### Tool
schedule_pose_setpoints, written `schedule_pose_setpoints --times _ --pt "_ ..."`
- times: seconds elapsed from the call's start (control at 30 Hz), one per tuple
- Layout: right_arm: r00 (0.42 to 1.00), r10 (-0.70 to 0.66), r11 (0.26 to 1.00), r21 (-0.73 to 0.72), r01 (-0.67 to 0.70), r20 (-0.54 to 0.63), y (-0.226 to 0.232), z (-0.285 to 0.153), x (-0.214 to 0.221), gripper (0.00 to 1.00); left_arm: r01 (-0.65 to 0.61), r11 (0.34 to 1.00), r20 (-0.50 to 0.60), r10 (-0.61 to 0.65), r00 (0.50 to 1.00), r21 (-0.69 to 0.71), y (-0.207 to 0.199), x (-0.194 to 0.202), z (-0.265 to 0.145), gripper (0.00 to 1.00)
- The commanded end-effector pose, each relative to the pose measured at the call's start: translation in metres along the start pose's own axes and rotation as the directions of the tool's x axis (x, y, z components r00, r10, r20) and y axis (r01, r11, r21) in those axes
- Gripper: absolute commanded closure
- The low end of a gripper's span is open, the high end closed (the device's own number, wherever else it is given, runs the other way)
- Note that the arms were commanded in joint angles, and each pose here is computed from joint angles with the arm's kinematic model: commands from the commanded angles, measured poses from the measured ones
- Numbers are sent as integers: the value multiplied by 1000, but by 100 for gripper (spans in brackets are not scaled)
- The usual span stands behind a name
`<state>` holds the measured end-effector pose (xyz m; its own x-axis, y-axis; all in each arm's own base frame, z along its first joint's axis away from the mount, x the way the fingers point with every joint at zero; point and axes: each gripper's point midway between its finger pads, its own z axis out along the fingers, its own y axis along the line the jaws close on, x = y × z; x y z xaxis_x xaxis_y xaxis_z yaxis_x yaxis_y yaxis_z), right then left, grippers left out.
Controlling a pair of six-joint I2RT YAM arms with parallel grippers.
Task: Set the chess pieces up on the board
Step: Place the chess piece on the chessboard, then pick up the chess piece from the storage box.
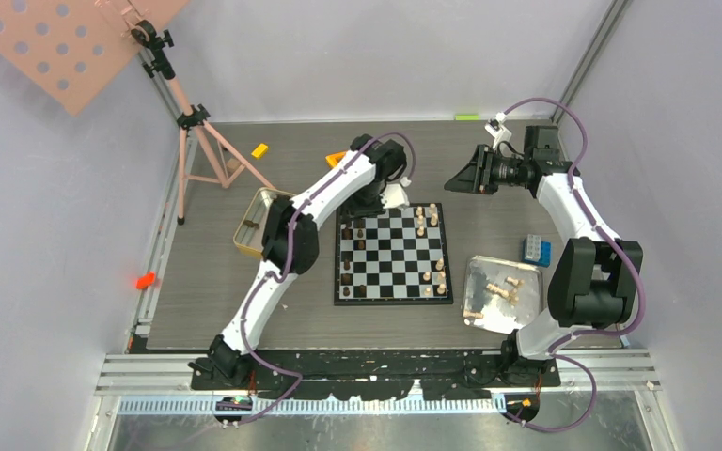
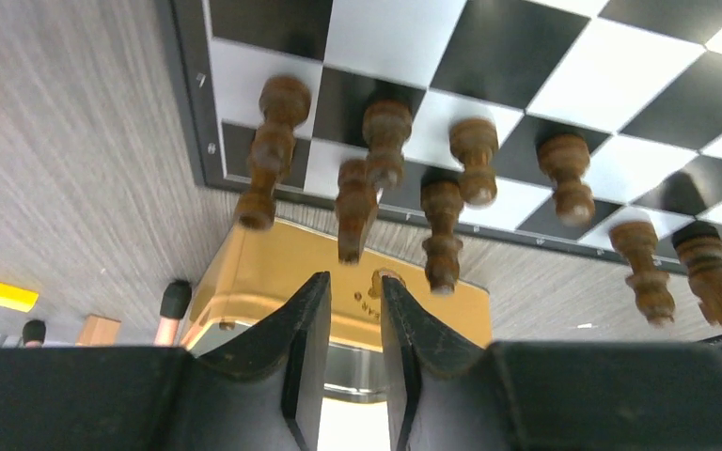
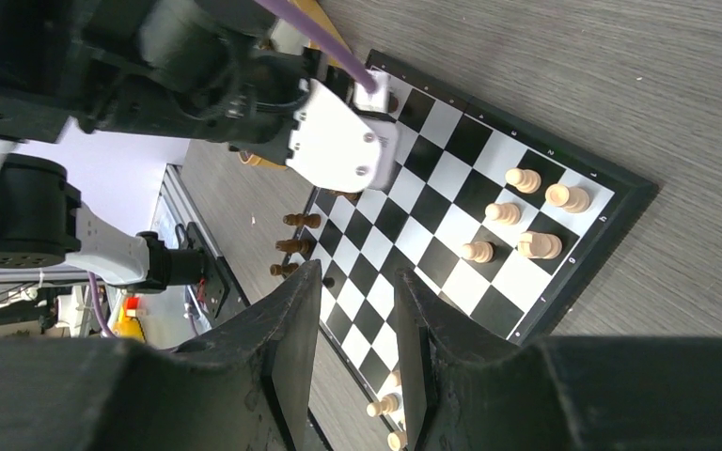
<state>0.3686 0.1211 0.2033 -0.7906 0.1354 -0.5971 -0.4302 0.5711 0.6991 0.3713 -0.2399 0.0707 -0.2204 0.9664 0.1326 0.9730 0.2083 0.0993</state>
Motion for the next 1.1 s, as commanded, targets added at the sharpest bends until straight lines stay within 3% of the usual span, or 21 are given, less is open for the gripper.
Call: schedule_pose_setpoints --times 0.0,0.2,0.3,0.43,0.67,0.87,1.07 --pt "1000 -28 999 -24 28 10 5 -2 -5 60 59 998 101 -56 993 -30 2 25 -64 71" --pt "1000 -23 999 -26 23 7 4 -1 -4 60 242 969 237 -244 940 37 8 56 -91 64" --pt "1000 -19 999 -26 19 5 3 0 -4 60 376 924 299 -380 876 71 23 76 -86 62" --pt "1000 -13 1000 -27 13 1 1 1 -4 60 558 825 361 -550 753 92 56 107 -68 60" --pt "1000 -11 1000 -26 11 -1 0 2 -3 60 711 687 376 -705 602 150 88 139 -14 57" --pt "1000 -11 1000 -20 11 -4 -2 2 -2 60 750 635 390 -748 537 184 104 142 18 55" --pt "1000 -6 1000 -17 6 -8 -4 3 -1 60 757 624 400 -754 521 192 112 138 32 54"
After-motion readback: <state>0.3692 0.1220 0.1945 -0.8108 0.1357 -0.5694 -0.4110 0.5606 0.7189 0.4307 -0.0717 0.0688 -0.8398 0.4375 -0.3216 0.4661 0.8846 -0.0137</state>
